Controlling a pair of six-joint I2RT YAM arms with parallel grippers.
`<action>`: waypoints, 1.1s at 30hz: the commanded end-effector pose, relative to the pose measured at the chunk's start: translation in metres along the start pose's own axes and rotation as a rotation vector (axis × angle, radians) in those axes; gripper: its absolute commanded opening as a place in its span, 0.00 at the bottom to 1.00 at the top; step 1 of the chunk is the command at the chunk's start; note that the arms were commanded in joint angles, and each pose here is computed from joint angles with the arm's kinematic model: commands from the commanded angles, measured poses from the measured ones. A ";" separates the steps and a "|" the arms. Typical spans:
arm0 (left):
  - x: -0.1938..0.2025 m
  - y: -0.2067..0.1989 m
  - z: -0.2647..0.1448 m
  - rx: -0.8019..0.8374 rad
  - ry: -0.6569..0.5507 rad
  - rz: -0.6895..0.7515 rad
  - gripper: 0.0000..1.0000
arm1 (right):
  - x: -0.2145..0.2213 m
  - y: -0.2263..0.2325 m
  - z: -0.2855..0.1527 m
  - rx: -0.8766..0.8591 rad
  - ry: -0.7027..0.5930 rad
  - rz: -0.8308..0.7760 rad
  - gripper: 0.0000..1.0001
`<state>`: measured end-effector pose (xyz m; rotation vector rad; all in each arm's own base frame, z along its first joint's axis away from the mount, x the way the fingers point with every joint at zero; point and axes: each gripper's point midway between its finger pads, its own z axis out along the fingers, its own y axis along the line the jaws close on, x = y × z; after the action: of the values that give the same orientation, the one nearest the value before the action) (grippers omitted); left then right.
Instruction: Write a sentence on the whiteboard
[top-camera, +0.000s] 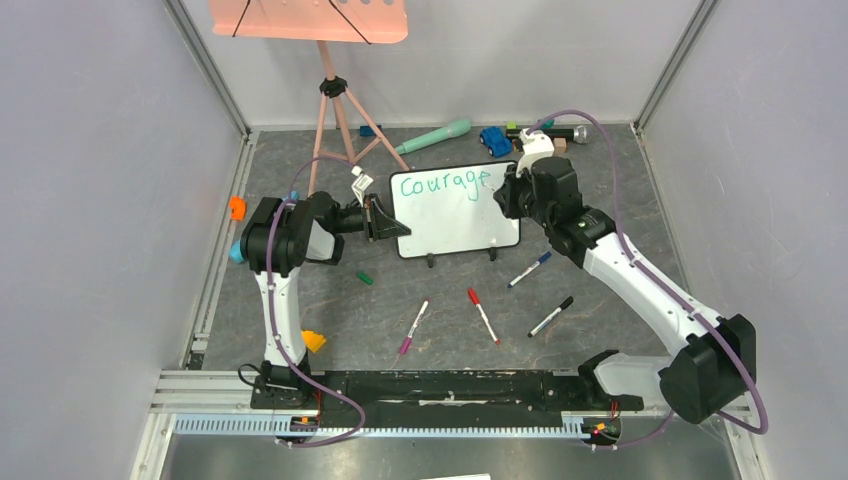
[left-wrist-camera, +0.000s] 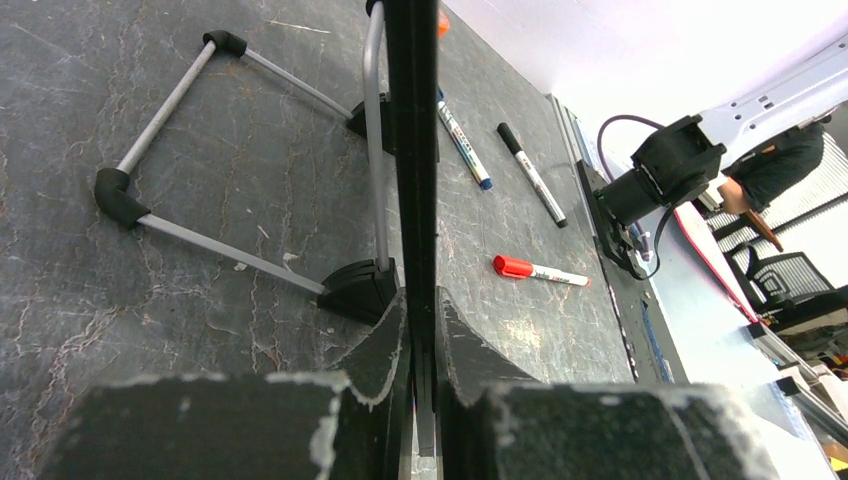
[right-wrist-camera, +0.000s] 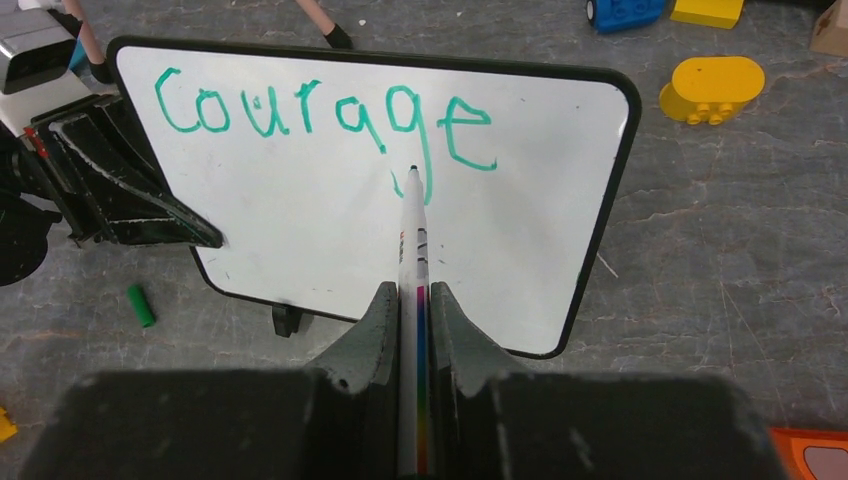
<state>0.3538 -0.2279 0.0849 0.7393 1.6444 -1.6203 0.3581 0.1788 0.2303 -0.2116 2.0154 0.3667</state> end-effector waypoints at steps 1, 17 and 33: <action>-0.002 0.001 -0.001 0.009 -0.014 0.128 0.02 | -0.006 0.009 -0.004 -0.011 -0.022 -0.022 0.00; -0.005 0.005 -0.012 -0.047 -0.053 0.141 0.02 | 0.009 0.077 0.007 -0.088 0.030 -0.117 0.00; -0.020 0.005 -0.007 -0.082 -0.099 0.136 0.02 | 0.010 0.148 0.043 -0.135 0.070 -0.227 0.00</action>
<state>0.3584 -0.2159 0.0756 0.6415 1.6723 -1.5759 0.3338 0.3248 0.2036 -0.5566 2.0636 0.3792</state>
